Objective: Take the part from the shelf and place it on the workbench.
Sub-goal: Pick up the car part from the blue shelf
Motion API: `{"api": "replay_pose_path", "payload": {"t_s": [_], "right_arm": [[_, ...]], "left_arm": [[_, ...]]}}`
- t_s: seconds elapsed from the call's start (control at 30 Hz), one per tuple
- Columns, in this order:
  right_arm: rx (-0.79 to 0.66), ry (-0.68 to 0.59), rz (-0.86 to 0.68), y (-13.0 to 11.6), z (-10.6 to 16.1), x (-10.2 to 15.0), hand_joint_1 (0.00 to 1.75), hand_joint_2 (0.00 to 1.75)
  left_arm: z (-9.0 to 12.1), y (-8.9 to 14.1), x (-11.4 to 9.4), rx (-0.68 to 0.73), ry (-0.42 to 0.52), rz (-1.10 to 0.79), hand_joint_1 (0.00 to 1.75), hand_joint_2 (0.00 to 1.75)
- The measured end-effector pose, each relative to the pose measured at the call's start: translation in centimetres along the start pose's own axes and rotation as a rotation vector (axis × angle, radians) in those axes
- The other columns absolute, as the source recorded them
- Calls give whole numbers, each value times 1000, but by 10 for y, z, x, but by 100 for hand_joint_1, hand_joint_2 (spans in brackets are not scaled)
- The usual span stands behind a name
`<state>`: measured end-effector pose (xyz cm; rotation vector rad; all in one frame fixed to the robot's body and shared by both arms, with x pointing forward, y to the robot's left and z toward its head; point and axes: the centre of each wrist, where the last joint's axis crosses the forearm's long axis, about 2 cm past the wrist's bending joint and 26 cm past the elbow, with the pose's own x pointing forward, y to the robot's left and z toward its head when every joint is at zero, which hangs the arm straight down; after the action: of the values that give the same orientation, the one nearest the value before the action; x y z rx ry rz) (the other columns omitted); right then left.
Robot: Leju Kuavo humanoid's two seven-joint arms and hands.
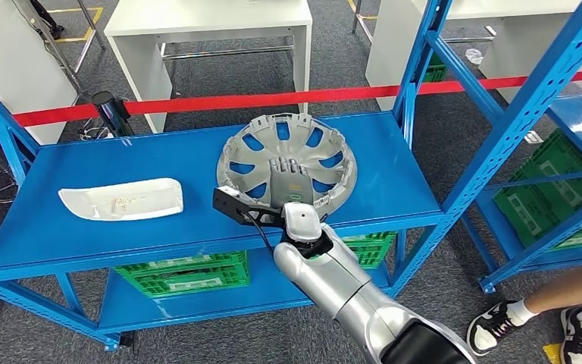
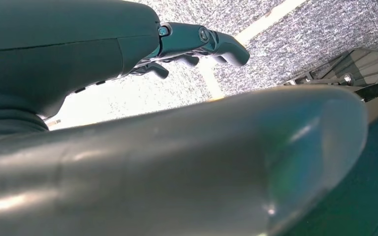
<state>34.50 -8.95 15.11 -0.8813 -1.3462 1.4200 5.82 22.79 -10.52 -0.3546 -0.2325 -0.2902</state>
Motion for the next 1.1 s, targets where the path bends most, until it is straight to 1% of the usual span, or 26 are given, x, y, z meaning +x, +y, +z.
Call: {"api": "replay_pose_path", "payload": {"t_s": [0.47,0.77,0.97,1.1], "right_arm": [[-33,43,-200,30,16,-16,0,175],[-30,61,-230,37,21,-22,0,175],[-45,40,-247,37,26,-21,0,175],[-53,47,-258,36,28,-22,0,175]], "left_arm": [[1,4,-2,6,15,-16,0,0],[2,6,-3,10,19,-18,0,0],[2,7,-3,13,22,-19,0,0],[2,7,-4,13,20,-19,0,0]]}}
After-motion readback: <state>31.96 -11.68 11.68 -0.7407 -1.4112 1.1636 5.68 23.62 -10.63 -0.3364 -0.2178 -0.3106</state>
